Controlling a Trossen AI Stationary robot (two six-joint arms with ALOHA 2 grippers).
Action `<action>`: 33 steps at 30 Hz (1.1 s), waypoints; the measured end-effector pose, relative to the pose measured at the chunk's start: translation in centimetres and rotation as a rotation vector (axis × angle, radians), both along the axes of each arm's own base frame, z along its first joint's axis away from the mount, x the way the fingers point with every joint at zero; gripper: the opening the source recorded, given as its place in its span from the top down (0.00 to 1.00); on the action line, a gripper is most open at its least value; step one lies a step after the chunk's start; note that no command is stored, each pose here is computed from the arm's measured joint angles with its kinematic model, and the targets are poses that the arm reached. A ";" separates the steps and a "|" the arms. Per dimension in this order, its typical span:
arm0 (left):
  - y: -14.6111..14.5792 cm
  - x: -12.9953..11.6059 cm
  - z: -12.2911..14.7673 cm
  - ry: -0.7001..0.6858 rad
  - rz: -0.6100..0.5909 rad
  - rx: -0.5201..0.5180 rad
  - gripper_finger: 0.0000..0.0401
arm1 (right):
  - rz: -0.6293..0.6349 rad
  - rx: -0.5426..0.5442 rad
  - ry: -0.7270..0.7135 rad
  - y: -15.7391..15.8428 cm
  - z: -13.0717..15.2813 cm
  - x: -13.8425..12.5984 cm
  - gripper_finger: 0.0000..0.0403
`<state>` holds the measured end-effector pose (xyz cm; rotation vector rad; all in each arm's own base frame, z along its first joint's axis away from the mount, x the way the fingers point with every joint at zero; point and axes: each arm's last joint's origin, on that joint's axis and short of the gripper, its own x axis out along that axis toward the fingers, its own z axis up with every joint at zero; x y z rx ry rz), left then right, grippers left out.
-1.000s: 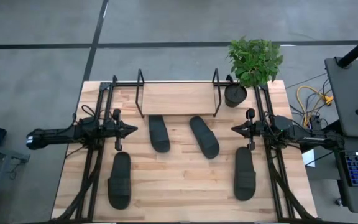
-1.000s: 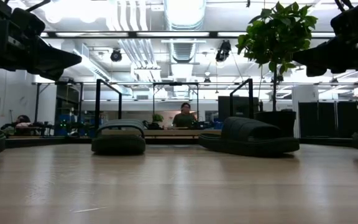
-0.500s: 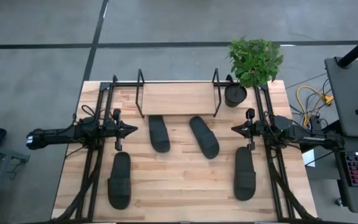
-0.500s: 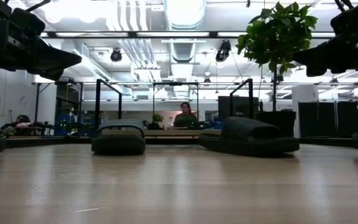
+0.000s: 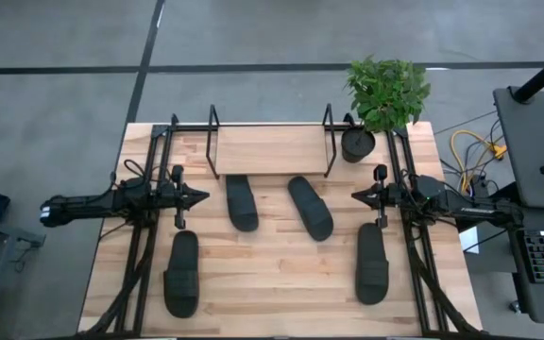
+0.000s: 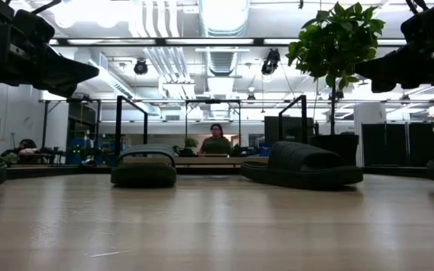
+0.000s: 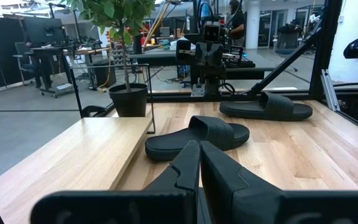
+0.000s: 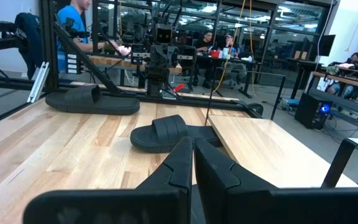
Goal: Pick and place slides into the shelf
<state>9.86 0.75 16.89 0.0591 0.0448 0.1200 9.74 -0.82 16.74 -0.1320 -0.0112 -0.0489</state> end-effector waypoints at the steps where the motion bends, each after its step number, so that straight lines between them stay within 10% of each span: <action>1: 0.0 0.0 0.0 0.000 0.000 0.000 1.00 | 0.000 0.000 0.000 0.0 0.0 0.0 0.98; 15: 0.0 0.0 0.2 -0.018 0.000 0.001 1.00 | 0.006 0.105 -0.082 0.0 0.8 0.0 0.98; 24: 0.1 0.0 2.0 -0.199 0.023 0.083 1.00 | -0.078 -0.024 -0.252 -0.2 2.5 -0.3 0.97; 33: 0.1 0.2 4.0 -0.305 0.055 0.249 0.90 | -0.145 -0.163 -0.168 -0.4 5.3 0.4 0.74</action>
